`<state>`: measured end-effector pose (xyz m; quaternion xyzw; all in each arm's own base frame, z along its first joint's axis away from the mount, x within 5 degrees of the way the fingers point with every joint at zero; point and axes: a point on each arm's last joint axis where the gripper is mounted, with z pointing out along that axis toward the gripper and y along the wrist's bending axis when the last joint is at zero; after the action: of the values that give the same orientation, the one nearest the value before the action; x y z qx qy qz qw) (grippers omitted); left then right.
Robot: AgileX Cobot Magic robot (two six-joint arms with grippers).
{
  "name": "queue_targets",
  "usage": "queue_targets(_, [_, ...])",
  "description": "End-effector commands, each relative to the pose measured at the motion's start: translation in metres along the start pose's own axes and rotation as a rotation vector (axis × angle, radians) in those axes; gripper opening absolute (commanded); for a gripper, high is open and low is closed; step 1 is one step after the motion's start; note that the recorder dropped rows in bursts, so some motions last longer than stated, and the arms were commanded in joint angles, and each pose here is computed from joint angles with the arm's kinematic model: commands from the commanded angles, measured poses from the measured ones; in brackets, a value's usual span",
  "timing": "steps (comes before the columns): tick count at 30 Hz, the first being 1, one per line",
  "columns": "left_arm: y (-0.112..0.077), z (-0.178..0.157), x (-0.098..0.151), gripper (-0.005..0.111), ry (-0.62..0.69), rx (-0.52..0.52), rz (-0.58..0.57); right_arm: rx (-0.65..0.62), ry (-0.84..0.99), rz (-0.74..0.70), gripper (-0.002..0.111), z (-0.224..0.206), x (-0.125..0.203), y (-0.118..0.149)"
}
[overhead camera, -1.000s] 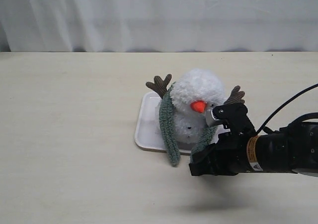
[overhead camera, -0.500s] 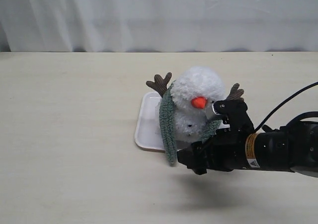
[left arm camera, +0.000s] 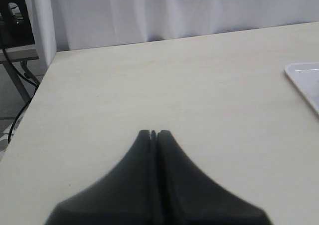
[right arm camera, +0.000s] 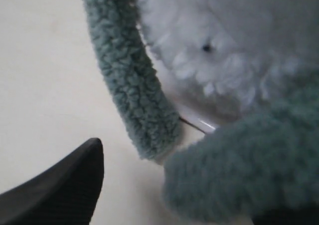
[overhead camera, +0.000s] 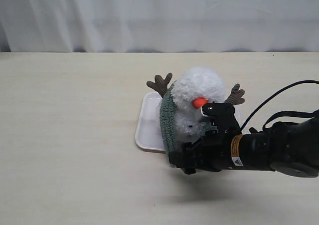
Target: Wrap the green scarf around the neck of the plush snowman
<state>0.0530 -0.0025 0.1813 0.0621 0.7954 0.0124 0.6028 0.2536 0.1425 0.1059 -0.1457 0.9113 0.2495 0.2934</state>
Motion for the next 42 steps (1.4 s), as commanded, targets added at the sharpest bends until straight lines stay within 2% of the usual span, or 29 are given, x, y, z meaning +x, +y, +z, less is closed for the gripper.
queue_targets(1, [0.0,0.0,0.0,0.0,-0.01,-0.001,-0.002,-0.008,0.0,-0.012,0.069,0.011,-0.004,-0.001])
queue_targets(8, [0.0,0.0,0.0,0.0,-0.01,-0.001,-0.002,-0.081,-0.055,-0.036,0.069,0.012,-0.011,0.006])
queue_targets(16, [0.0,0.0,0.0,0.0,-0.01,-0.001,-0.002,-0.055,-0.048,-0.022,0.068,0.02,-0.005,0.0])
queue_targets(27, [0.0,0.0,0.0,0.0,-0.01,-0.001,-0.002,-0.099,-0.083,0.015,0.063,0.029,-0.008,0.0])
queue_targets(30, [0.0,0.0,0.0,0.0,-0.01,-0.001,-0.002,-0.098,-0.084,0.018,0.05,0.029,-0.008,0.0])
queue_targets(37, [0.0,0.0,0.0,0.0,-0.01,-0.001,-0.002,-0.095,-0.082,0.018,0.007,0.029,-0.008,0.0])
queue_targets(42, [0.0,0.0,0.0,0.0,-0.01,-0.001,-0.002,-0.098,-0.08,0.018,0.004,0.029,-0.008,0.0])
